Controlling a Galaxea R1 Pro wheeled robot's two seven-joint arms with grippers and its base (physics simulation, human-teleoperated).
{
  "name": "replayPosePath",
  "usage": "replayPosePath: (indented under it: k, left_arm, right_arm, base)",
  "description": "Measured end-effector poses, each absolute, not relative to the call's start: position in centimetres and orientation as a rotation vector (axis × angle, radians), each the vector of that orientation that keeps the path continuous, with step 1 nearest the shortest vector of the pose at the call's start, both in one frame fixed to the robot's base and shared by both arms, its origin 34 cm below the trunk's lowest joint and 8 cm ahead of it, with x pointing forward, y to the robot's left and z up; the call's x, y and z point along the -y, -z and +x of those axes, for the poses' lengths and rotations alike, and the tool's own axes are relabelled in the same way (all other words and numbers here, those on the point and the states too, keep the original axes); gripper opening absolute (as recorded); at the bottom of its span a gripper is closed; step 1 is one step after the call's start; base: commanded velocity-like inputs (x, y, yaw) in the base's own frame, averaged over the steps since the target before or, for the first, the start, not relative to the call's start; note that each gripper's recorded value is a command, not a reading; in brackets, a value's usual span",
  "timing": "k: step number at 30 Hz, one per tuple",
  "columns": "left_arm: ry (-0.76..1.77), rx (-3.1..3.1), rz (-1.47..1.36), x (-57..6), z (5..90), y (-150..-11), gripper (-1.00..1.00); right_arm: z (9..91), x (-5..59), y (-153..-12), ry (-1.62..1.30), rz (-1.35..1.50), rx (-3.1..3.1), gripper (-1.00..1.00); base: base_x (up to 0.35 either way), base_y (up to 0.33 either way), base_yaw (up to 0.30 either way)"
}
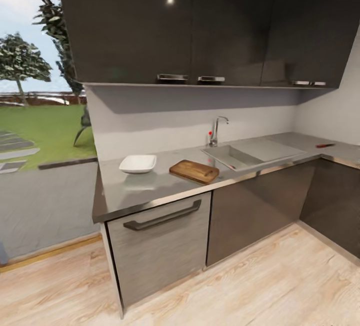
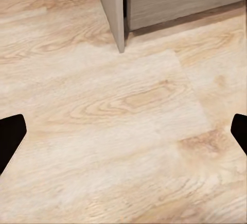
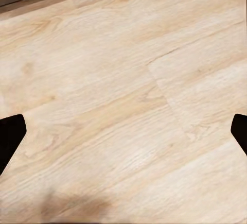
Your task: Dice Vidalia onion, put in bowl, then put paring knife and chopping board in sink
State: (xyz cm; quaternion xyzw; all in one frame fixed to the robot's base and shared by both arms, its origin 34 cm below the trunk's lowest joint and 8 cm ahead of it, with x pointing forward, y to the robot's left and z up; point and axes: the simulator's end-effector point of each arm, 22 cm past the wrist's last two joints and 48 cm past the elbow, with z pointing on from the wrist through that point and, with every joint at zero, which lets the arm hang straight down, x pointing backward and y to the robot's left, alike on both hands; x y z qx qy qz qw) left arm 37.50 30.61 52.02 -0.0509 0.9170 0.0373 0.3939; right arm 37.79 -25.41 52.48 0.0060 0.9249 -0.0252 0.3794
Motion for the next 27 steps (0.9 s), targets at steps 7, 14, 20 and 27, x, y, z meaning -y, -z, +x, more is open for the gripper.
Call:
replayPosePath:
  k: [7, 14, 20, 27]
  left_arm:
    - [-0.093, -2.320, -0.128, -30.6, 37.7, -52.2, 1.00]
    - [-0.090, -2.314, -0.125, -30.5, 37.9, -52.3, 1.00]
    - [-0.089, -2.312, -0.124, -30.4, 38.0, -52.3, 1.00]
    - [-0.089, -2.313, -0.127, -30.4, 38.0, -53.5, 1.00]
  right_arm:
    - [38.0, 25.4, -52.7, 0.064, 0.016, -2.355, 1.00]
    - [38.2, 25.4, -52.8, 0.064, 0.015, -2.350, 1.00]
    - [38.2, 25.4, -52.8, 0.065, 0.015, -2.349, 1.00]
    - [38.3, 25.4, -54.0, 0.066, 0.015, -2.349, 1.00]
  base:
    - [0.250, 0.153, -0.230]
    - [0.060, 0.023, -0.179]
    - [0.007, 0.003, -0.034]
    - [0.000, 0.000, -0.001]
